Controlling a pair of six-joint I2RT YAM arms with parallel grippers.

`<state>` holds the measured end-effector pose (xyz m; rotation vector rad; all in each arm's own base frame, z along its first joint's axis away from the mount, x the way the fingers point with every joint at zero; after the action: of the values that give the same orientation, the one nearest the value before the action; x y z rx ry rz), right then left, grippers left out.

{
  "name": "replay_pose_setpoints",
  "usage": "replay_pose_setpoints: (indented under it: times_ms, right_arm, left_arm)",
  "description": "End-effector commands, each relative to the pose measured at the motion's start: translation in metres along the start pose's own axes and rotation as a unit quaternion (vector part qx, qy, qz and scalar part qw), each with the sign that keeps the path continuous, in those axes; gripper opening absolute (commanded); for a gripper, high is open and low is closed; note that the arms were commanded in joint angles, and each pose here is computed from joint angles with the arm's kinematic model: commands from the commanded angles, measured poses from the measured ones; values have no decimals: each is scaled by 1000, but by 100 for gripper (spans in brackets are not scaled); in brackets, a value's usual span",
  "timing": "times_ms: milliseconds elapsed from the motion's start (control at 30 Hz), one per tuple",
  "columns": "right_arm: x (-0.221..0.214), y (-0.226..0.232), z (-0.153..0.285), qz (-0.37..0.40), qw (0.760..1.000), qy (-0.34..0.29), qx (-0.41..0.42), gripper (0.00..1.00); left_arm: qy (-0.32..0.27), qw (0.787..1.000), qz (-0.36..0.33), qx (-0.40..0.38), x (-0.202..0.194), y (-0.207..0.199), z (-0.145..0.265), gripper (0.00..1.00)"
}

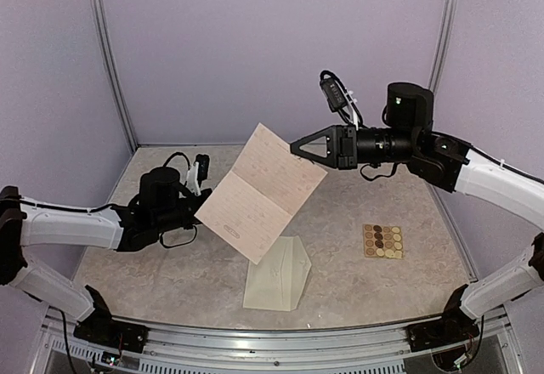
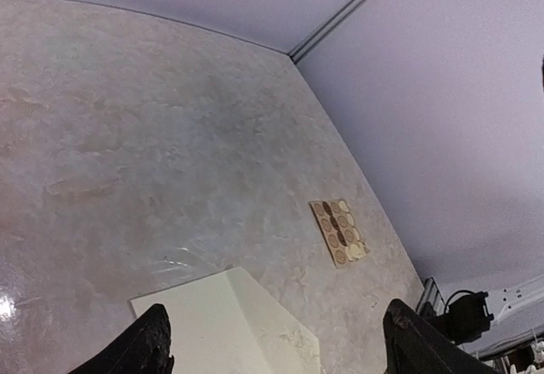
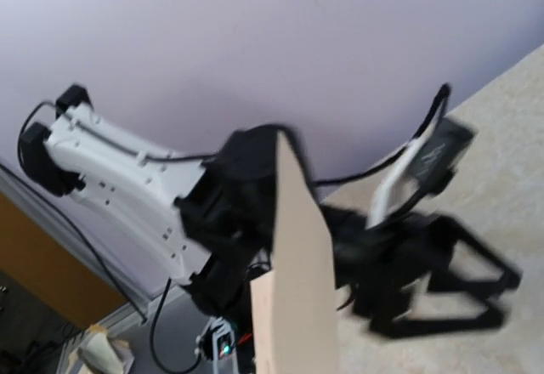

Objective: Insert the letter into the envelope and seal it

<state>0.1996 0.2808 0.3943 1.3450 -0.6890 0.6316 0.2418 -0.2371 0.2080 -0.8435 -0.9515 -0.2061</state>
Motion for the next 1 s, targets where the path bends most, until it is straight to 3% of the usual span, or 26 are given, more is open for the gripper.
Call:
replay_pose_setpoints:
  times_ms: [0,267,633,967]
  right_arm:
    - [3,6,6,15,999,-48,13,0]
    - [-2,2,4,5,998,-60,29,0]
    - [-3,11,19,9,994,-105,32,0]
    - [-5,7,17,1,994,-103,31,0]
  left_arm:
    - [-42,985,-60,-157,12,-54,23,81]
    - [-84,960,-74,-256,26,-99,53,82]
    - [-88,947,-76,-301,25,-116,65,84]
    - [-90,926,-90,-356,19,-139,75,84]
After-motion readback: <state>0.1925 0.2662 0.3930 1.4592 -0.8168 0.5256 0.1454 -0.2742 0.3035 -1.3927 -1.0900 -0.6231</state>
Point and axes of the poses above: each gripper's point midway between its finger pads, its own z axis back along the fingers, its own y axis along the line the jaws close on, x = y × z, the point moved 9 cm from there along z, back along the fingers, and after that the axes turned 8 degrees about -z, right-handed, at the moved point
